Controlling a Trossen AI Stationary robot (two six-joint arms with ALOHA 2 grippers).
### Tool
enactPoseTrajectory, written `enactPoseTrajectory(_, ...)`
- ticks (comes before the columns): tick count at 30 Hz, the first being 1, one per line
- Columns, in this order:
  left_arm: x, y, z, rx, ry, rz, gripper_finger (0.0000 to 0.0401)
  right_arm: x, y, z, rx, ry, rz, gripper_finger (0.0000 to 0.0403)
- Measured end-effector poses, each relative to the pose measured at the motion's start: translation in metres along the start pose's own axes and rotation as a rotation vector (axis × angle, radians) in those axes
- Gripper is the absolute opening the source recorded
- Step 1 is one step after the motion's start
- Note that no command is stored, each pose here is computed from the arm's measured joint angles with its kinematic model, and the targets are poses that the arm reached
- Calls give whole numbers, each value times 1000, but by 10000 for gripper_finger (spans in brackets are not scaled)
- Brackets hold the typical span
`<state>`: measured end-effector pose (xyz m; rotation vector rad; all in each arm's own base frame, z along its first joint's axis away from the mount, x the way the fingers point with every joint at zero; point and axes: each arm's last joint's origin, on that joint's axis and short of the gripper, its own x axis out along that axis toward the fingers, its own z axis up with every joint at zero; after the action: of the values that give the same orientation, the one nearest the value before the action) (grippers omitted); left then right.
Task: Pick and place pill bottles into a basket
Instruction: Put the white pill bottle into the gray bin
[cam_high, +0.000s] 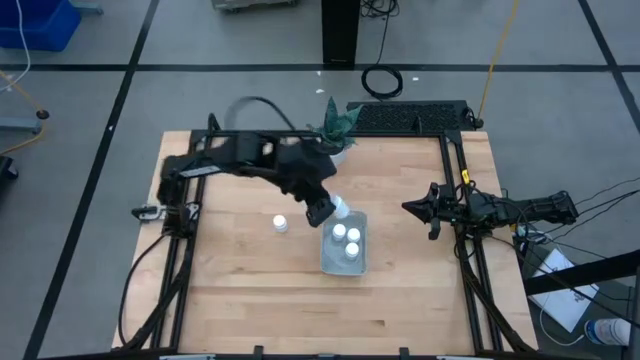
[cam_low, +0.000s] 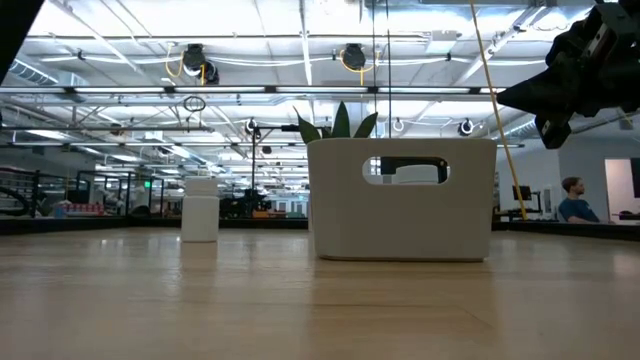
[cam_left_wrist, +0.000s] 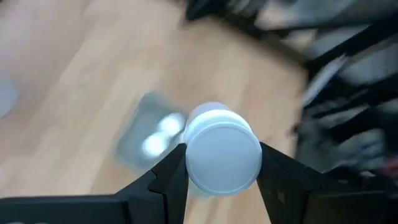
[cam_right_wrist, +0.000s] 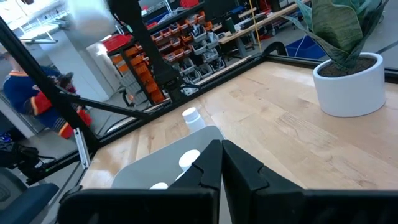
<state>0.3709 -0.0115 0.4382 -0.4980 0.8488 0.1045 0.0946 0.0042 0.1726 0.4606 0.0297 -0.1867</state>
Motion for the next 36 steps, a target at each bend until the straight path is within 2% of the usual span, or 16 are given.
enactPoseTrajectory(4, 41, 2, -9, 44, 140, 80, 165, 0, 0, 0, -1, 1, 0, 4)
enactPoseTrajectory(10, 92, -3, -23, 191, 254, 191, 165, 0, 0, 0, -1, 2, 0, 4)
enactPoseTrajectory(12, 111, -1, -28, 205, 300, 242, 165, 0, 0, 0, -1, 2, -1, 4)
enactPoseTrajectory(20, 157, -7, -46, 275, 399, 269, 168, 0, 0, 0, -1, 1, 0, 4)
enactPoseTrajectory(23, 170, -11, -53, 267, 420, 277, 165, 0, 0, 0, -1, 1, -1, 4)
enactPoseTrajectory(28, 179, -18, -58, 259, 378, 305, 165, 0, 0, 0, -1, 2, 0, 4)
enactPoseTrajectory(33, 187, -18, -62, 220, 368, 300, 178, 0, 0, 0, -1, 2, 0, 4)
enactPoseTrajectory(36, 197, -15, -70, 203, 386, 320, 170, 0, 0, 0, -1, 2, -1, 4)
